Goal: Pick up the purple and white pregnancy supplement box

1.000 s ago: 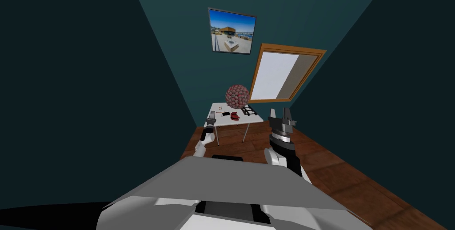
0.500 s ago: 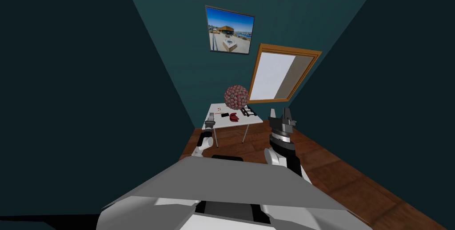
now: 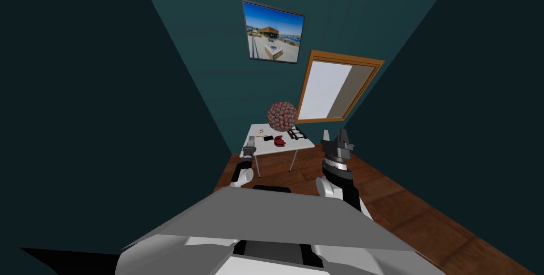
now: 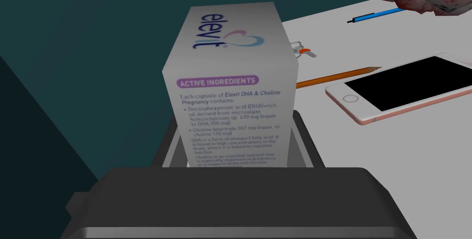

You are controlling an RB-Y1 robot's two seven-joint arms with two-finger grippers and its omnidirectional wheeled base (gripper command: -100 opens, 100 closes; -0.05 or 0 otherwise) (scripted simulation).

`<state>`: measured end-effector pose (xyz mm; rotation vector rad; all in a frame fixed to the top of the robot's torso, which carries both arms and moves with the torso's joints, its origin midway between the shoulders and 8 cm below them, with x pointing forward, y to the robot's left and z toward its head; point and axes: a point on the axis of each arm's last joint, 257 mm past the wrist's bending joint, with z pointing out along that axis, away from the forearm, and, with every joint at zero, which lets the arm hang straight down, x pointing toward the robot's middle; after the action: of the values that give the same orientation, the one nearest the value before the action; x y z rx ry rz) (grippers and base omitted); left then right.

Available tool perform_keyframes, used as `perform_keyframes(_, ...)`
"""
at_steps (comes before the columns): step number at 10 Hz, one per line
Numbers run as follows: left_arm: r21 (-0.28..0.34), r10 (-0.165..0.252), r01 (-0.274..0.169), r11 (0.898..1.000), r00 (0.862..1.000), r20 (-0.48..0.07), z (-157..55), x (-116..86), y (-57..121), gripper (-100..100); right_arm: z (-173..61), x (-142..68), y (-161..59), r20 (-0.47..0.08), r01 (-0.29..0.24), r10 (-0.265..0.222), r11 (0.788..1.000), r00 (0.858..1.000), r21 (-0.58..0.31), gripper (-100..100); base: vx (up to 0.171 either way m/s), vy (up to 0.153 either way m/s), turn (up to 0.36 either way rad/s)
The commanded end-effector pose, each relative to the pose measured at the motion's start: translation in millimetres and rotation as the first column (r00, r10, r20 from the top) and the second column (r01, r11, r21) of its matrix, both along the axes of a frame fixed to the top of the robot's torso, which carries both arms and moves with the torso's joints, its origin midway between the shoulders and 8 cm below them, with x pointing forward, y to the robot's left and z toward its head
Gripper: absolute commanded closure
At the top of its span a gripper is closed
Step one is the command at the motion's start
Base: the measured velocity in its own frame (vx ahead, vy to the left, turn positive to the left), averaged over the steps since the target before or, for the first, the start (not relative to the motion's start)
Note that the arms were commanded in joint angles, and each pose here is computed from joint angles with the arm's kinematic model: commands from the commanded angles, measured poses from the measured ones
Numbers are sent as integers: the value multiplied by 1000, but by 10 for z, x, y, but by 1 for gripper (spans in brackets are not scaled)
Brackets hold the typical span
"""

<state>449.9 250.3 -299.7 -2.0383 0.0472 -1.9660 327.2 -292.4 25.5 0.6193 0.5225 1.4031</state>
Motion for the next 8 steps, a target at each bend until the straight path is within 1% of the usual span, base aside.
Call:
perform_keyframes(1, 0, 11, -11, 1000, 1000, 21, 102, -45, 57, 100, 0, 0, 0, 0, 0, 0, 1000, 1000, 0, 0, 8, 1, 13)
perform_keyframes(2, -14, -5, 5, 1000, 1000, -4, 45, -154, -48, 100, 0, 0, 0, 0, 0, 0, 1000, 1000, 0, 0, 54, 8, -107)
perform_keyframes(4, -14, 18, -18, 1000, 1000, 4, 115, -299, 53, 100, 0, 0, 0, 0, 0, 0, 1000, 1000, 0, 0, 48, 3, -19)
perform_keyframes(5, -14, 19, -18, 1000, 1000, 21, 202, -282, 58, 100, 0, 0, 0, 0, 0, 0, 1000, 1000, 0, 0, 8, -4, 15)
perform_keyframes(7, -13, 18, -18, 1000, 1000, 17, 172, -277, 42, 100, 0, 0, 0, 0, 0, 0, 1000, 1000, 0, 0, 0, 0, 0)
perform_keyframes(8, -14, 19, -18, 1000, 1000, 19, 180, -278, 46, 0, 0, 0, 0, 0, 0, 0, 1000, 1000, 0, 0, 0, 0, 0)
